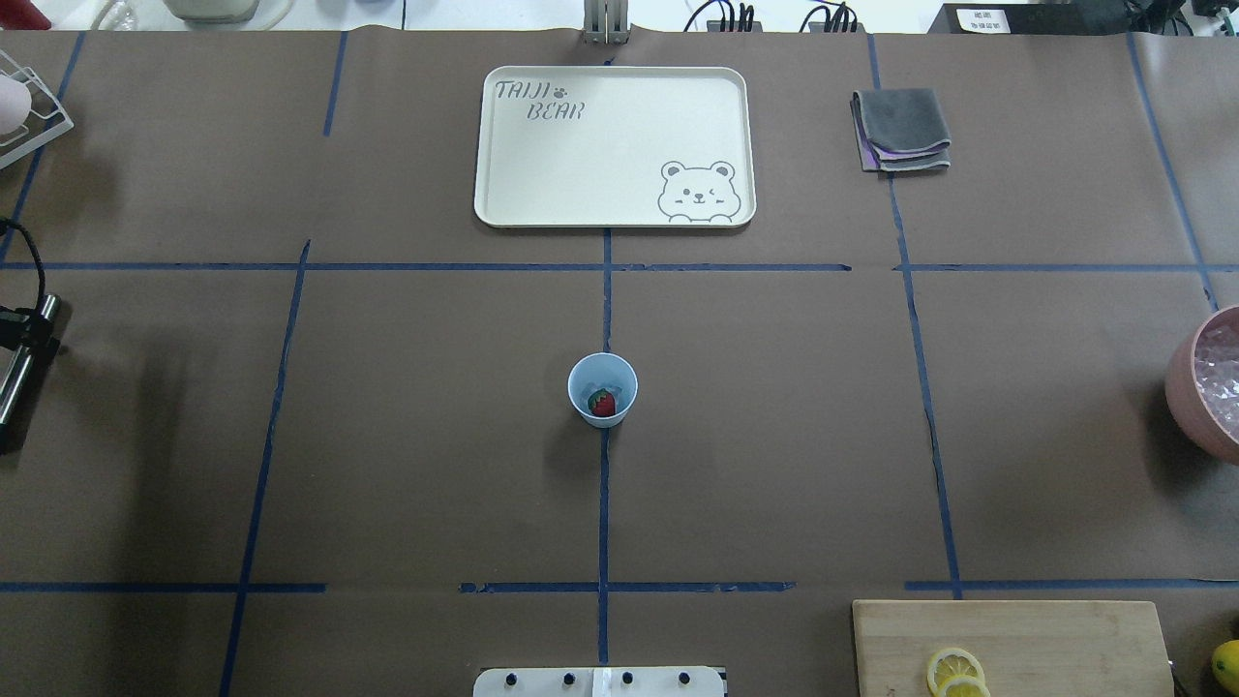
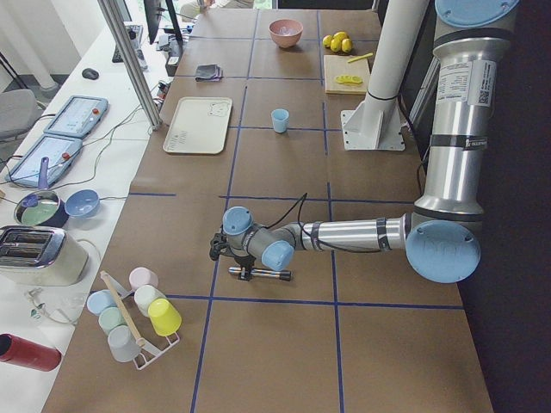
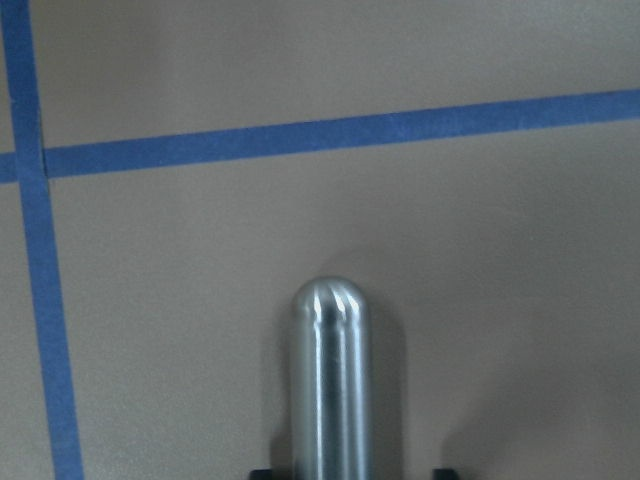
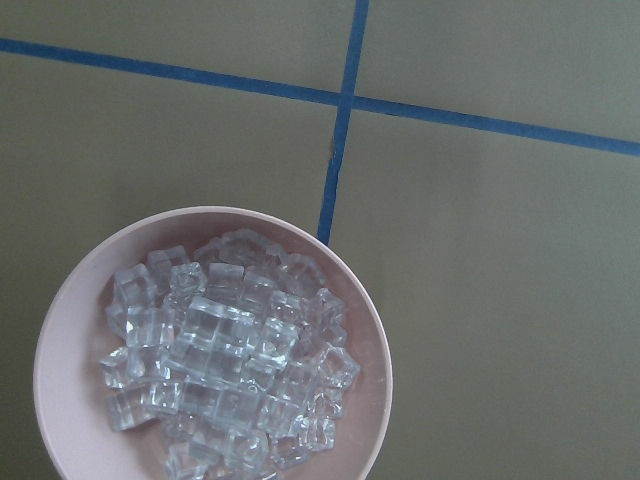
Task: Mash ice and strawberries in cup
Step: 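Grasp the steel muddler upright with the left gripper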
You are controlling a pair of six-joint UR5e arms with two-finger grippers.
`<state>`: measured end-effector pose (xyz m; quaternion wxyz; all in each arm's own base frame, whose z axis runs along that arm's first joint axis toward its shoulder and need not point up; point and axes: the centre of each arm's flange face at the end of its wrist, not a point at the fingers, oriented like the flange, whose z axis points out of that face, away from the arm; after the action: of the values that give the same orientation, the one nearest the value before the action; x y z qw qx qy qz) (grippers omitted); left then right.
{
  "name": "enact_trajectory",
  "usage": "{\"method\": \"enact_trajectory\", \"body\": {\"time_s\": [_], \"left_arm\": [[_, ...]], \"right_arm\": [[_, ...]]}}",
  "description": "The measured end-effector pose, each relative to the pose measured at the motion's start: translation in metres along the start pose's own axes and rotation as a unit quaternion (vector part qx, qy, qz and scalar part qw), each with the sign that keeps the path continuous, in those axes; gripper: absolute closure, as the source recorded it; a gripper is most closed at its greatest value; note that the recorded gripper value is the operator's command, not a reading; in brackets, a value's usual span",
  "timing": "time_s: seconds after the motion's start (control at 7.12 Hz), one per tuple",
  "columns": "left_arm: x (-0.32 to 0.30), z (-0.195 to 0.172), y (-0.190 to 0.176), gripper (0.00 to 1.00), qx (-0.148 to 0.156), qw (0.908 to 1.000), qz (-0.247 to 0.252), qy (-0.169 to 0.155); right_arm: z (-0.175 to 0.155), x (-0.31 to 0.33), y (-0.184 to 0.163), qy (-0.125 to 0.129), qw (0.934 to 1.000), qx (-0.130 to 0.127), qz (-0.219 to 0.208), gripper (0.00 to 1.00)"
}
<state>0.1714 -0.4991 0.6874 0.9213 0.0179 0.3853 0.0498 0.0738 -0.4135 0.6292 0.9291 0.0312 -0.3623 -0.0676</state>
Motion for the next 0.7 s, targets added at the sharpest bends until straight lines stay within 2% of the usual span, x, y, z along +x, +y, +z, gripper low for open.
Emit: {"method": "enact_trajectory", "body": {"time_s": [0.28, 0.42, 0.56, 0.7], "left_arm": [[0.011, -0.012, -0.004, 1.00, 0.009, 0.9999, 0.008, 0.007], [0.026, -0.032, -0.011, 1.00, 0.029, 0.9992, 0.021, 0.016], [0.044, -0.062, -0.021, 1.00, 0.063, 0.9964, 0.049, 0.028], [0.065, -0.091, -0.032, 0.99, 0.105, 0.9882, 0.103, 0.042]], "right_arm": [[-0.001, -0.001, 0.000, 0.000, 1.0000, 0.001, 0.000, 0.00], [-0.001, -0.001, 0.000, 0.000, 1.0000, 0.001, 0.000, 0.00], [-0.001, -0.001, 0.000, 0.000, 1.0000, 0.001, 0.000, 0.00], [-0.001, -0.001, 0.000, 0.000, 1.0000, 0.001, 0.000, 0.00]]}}
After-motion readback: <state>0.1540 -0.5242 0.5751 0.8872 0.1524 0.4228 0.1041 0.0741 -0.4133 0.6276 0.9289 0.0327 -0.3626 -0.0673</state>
